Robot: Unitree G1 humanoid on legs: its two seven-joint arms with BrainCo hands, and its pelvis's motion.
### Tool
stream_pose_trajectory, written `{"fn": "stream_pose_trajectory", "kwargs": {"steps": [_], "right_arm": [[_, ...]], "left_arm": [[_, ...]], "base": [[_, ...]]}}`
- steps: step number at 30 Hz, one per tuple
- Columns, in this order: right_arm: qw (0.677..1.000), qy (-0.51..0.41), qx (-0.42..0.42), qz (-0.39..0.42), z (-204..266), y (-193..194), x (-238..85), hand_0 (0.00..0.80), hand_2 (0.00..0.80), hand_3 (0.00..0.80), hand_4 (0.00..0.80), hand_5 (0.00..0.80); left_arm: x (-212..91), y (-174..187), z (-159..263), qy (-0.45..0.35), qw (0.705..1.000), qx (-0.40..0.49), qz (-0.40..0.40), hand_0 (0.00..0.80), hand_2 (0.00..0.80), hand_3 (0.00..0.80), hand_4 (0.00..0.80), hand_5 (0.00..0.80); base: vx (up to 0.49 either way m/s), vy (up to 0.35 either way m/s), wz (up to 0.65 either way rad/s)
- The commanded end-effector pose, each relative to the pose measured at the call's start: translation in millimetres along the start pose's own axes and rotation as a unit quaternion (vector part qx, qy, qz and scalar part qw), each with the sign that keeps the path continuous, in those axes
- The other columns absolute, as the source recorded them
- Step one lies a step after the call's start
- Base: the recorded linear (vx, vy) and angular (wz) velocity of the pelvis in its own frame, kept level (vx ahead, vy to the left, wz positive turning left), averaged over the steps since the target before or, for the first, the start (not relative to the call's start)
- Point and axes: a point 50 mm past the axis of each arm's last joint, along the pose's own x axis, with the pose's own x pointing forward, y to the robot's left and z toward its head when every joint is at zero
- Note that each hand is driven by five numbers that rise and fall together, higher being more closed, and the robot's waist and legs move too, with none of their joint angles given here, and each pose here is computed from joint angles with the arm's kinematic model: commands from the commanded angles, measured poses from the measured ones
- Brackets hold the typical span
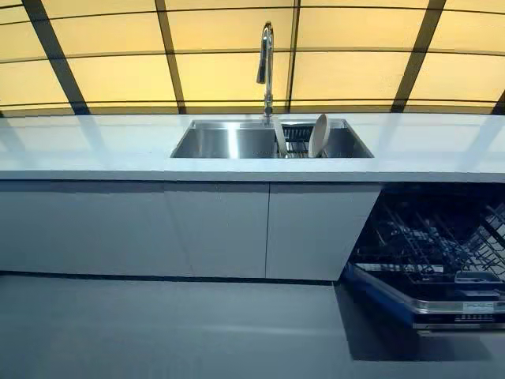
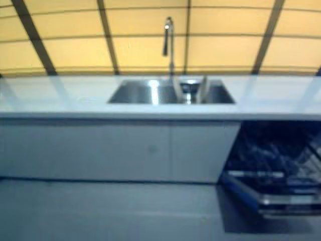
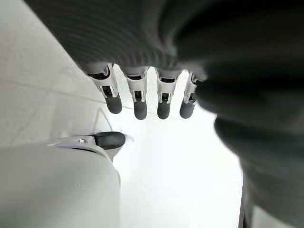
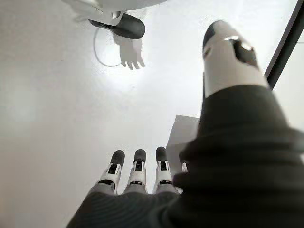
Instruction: Take plates into dishwasher
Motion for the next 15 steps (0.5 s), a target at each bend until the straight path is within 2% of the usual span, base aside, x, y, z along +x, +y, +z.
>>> {"fn": "stream_pose_trajectory", "kwargs": {"steps": [1,15], "right_arm": [[0.999,-0.038,-0.031,-0.012,23.6,-11.0,5.8,0.0,0.0,0.0,0.0,0.0],[0.999,-0.037,-0.033,-0.012,23.4,-13.3,6.6,0.0,0.0,0.0,0.0,0.0]], "left_arm": [[2.8,-12.1,8.0,0.003,0.999,0.038,-0.02,0.0,0.0,0.0,0.0,0.0],[3.3,-15.1,12.9,0.002,0.999,0.031,-0.037,0.0,0.0,0.0,0.0,0.0]], "base": [[0.006,-0.002,0.03],[0.0,0.0,0.0]]}}
